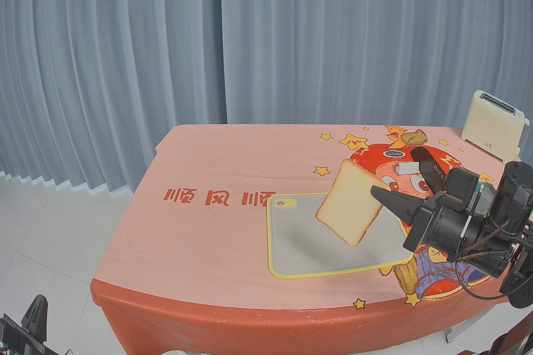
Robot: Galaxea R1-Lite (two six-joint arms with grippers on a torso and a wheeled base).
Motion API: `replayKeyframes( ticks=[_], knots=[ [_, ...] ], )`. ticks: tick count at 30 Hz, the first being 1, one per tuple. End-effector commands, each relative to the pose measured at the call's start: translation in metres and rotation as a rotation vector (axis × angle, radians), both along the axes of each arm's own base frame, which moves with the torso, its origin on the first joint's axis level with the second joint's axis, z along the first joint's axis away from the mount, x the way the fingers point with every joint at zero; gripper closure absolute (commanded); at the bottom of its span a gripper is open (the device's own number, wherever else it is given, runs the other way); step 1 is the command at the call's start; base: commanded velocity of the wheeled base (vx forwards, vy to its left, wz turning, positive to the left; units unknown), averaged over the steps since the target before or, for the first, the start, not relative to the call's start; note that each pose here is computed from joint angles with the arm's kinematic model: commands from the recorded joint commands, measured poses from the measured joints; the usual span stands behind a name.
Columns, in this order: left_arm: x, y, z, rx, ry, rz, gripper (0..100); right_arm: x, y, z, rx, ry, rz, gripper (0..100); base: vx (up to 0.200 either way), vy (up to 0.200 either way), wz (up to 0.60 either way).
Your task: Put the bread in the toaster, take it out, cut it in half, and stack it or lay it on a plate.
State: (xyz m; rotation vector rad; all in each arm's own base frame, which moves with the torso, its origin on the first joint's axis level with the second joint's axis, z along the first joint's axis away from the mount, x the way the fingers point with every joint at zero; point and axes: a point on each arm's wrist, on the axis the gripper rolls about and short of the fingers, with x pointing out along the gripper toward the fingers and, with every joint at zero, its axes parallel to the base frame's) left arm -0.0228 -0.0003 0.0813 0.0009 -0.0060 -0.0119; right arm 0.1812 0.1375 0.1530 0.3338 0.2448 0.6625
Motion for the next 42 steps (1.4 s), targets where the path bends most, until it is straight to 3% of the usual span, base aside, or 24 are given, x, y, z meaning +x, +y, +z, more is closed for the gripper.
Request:
replayKeyframes(
  ticks=[1, 21, 37, 42],
  knots=[
    [0.0006, 0.0, -0.005, 0.001, 0.007, 0.0, 100, -0.0019, 0.0008, 0.0018, 0.003, -0.008, 0.008, 100, 0.0, 0.0, 0.0],
    [0.0006, 0.0, -0.0047, -0.001, 0.004, 0.0, 100, -0.0022, 0.0004, -0.0003, -0.003, -0.002, -0.012, 100, 0.0, 0.0, 0.0],
    [0.0005, 0.0, -0.0042, 0.001, -0.002, 0.0, 100, -0.0056, 0.0074, -0.0056, -0.013, 0.02, 0.018, 100, 0.0, 0.0, 0.0],
    [0.0005, 0.0, -0.0042, 0.001, -0.002, 0.0, 100, -0.0049, 0.0083, -0.0045, 0.021, 0.042, 0.009, 100, 0.0, 0.0, 0.0]
  ],
)
